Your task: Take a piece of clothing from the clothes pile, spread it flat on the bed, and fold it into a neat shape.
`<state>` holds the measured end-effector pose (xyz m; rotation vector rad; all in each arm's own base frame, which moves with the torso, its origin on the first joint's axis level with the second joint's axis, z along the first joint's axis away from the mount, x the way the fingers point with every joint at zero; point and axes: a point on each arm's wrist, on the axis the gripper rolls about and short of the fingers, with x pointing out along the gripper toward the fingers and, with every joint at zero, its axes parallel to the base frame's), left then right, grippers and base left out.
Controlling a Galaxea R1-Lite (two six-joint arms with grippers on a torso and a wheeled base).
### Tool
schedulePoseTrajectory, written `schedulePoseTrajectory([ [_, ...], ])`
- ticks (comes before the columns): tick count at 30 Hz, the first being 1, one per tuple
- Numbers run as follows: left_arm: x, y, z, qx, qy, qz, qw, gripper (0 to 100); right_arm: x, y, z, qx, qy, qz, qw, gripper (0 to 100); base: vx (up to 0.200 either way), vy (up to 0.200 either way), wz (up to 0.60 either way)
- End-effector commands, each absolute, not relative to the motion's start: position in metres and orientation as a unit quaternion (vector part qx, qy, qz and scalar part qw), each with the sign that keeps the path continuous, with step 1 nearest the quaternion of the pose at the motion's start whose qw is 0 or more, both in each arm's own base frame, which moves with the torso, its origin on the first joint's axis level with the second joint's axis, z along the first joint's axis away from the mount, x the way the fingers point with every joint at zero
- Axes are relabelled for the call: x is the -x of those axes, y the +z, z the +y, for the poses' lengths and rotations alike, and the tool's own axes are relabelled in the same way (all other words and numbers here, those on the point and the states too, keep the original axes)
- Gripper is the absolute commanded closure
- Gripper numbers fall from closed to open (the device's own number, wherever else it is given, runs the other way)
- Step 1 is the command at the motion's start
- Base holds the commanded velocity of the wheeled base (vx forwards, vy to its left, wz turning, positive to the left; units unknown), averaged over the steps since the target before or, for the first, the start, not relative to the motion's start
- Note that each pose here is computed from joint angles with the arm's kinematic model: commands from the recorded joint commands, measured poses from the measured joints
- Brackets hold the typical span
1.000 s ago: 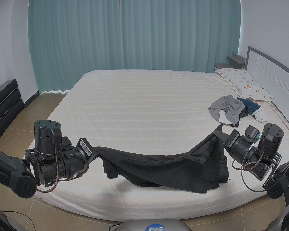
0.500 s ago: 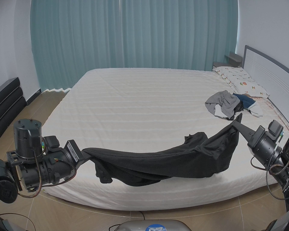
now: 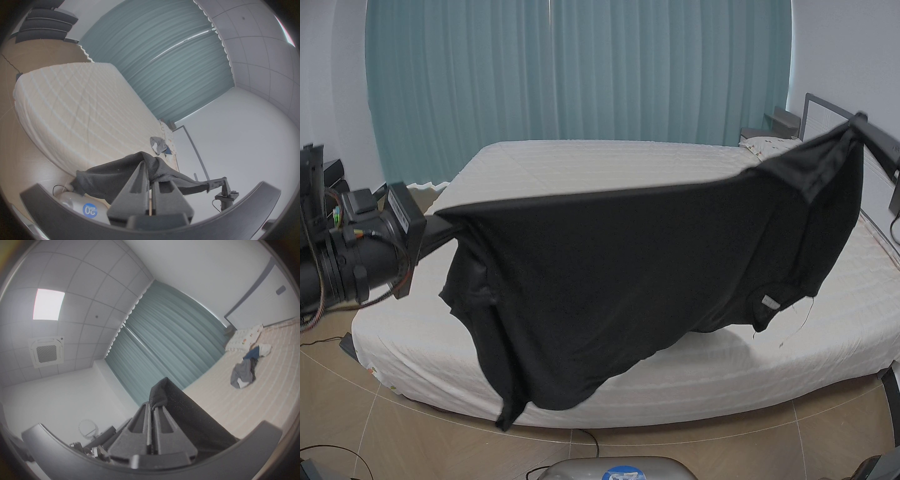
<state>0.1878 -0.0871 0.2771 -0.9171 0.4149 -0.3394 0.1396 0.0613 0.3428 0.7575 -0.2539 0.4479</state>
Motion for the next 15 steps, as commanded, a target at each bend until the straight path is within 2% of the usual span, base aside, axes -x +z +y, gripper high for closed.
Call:
schedulePoseTrajectory([
  [1, -0.255, 0.290, -0.094, 0.449, -0.099, 0.222, 0.860, 100, -0.214, 0.383, 0.055, -0.351, 0.140, -0.133, 0.916, 100, 0.000, 0.000, 0.00],
  [7, -0.289, 0.272, -0.099, 0.469, -0.068, 0.241, 0.847, 100, -0.254, 0.386, 0.057, -0.350, 0.122, -0.137, 0.919, 100, 0.000, 0.000, 0.00],
  [9, -0.310, 0.260, -0.105, 0.473, -0.056, 0.253, 0.842, 100, -0.284, 0.375, 0.061, -0.350, 0.112, -0.119, 0.922, 100, 0.000, 0.000, 0.00],
  [15, -0.343, 0.235, -0.115, 0.471, -0.052, 0.263, 0.840, 100, -0.331, 0.336, 0.072, -0.351, 0.099, -0.078, 0.928, 100, 0.200, 0.000, 0.00],
])
